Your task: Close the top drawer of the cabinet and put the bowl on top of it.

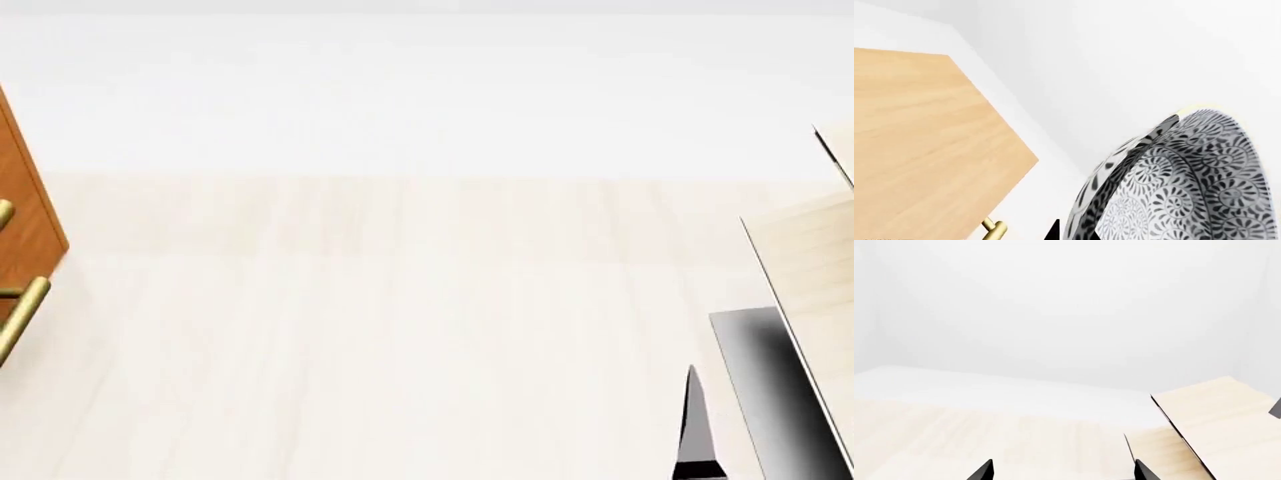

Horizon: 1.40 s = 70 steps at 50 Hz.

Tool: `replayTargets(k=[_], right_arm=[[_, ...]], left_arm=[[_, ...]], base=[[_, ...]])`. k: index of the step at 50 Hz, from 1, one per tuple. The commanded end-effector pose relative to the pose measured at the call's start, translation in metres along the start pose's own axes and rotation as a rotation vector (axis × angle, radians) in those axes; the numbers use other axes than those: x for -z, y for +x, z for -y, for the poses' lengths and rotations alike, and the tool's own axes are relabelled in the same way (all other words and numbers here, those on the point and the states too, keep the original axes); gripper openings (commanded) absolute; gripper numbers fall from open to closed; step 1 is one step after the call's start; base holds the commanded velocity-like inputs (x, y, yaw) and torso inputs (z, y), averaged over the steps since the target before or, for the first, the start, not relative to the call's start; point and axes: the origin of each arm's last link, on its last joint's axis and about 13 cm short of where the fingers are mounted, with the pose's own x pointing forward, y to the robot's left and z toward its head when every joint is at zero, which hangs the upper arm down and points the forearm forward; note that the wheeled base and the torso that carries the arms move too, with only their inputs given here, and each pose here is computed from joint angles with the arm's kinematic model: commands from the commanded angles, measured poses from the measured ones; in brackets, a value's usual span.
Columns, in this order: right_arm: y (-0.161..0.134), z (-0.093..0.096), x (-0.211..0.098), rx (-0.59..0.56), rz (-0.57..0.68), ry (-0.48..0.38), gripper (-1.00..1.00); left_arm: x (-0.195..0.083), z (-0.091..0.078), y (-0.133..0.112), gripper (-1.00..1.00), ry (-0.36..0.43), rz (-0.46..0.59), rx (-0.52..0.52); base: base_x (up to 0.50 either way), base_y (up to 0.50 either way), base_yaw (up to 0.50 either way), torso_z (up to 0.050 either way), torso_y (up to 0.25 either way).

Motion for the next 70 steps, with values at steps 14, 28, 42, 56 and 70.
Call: replayTargets(k=[14,28,42,56,70], right_arm=[[0.0,0.001,0.003,0.004,-0.004,-0.001,1.0],[-0.001,0.001,0.005,0.003,-0.008,-0.001,1.0],[-0.002,0.001,0.007,0.004,-0.012,-0.001,1.0],[-0.002,0.002,0.011,0.009,-0.018,0.002,1.0],[-0.001,0.003,0.012,0.015,-0.019,-0.012,1.0]], left_arm=[[-0.012,-0.027,-0.001,-1.0,-0.171,0.093,-0.139],[-0.01,-0.035,0.003,-1.0,-0.223,0.114,-0.203],[-0.016,-0.048,0.003,-1.0,-0.302,0.161,-0.296],[-0.015,-0.062,0.008,-1.0,-0.393,0.145,-0.354],[-0.014,-0.071,0.017,-1.0,-0.412,0.16,-0.402]], base=[[0.0,0.0,0.0,0.0,0.001],[0.0,0.0,0.0,0.0,0.0],[0.0,0.0,0.0,0.0,0.001],[0.0,0.0,0.0,0.001,0.0],[0.0,0.0,0.0,0.0,0.001]])
